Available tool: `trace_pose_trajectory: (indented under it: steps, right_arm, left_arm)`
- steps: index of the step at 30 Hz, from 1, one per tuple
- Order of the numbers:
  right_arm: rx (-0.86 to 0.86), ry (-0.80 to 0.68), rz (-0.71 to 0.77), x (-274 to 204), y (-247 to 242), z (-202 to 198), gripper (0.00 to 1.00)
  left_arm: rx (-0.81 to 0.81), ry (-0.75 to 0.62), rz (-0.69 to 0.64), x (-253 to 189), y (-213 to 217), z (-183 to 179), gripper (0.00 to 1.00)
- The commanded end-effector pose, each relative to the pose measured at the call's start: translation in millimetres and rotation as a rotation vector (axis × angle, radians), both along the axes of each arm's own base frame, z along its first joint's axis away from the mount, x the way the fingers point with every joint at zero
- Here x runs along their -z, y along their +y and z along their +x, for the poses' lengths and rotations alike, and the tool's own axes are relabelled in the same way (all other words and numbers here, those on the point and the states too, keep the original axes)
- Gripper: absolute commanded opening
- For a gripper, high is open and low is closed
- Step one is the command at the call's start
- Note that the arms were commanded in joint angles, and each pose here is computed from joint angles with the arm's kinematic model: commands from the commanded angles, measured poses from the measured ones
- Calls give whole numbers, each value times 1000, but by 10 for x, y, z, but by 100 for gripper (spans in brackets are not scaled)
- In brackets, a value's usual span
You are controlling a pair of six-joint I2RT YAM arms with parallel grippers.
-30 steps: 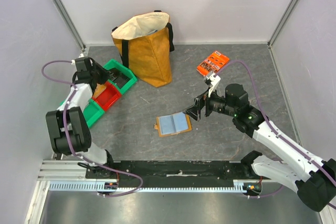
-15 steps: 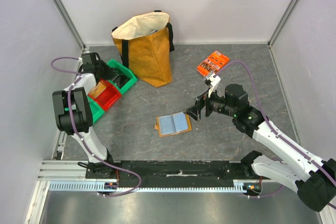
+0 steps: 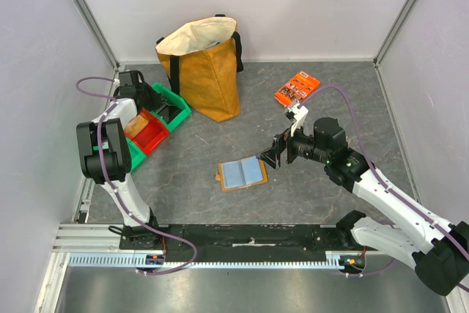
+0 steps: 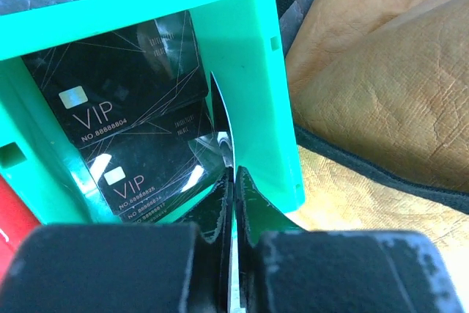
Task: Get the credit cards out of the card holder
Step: Place the credit card in the storage box.
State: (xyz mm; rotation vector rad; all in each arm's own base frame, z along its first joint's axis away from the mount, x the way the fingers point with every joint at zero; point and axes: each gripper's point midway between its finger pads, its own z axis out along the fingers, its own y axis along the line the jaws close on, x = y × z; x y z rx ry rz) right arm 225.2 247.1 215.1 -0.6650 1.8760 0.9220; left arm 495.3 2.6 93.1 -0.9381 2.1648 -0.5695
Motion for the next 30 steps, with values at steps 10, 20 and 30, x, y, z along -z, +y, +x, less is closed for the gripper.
trace_pose_trajectory:
  steps: [10, 20, 30]
  right_arm:
    - [31, -30, 1, -82, -65, 15, 98]
    - [32, -27, -13, -34, -60, 42, 98]
    - [40, -28, -14, -50, -79, 35, 98]
  left_arm:
    - [55, 15, -35, -104, -83, -53, 2]
    - [93, 65, -47, 17, -61, -57, 4]
    - [108, 43, 45, -170, 57, -10, 42]
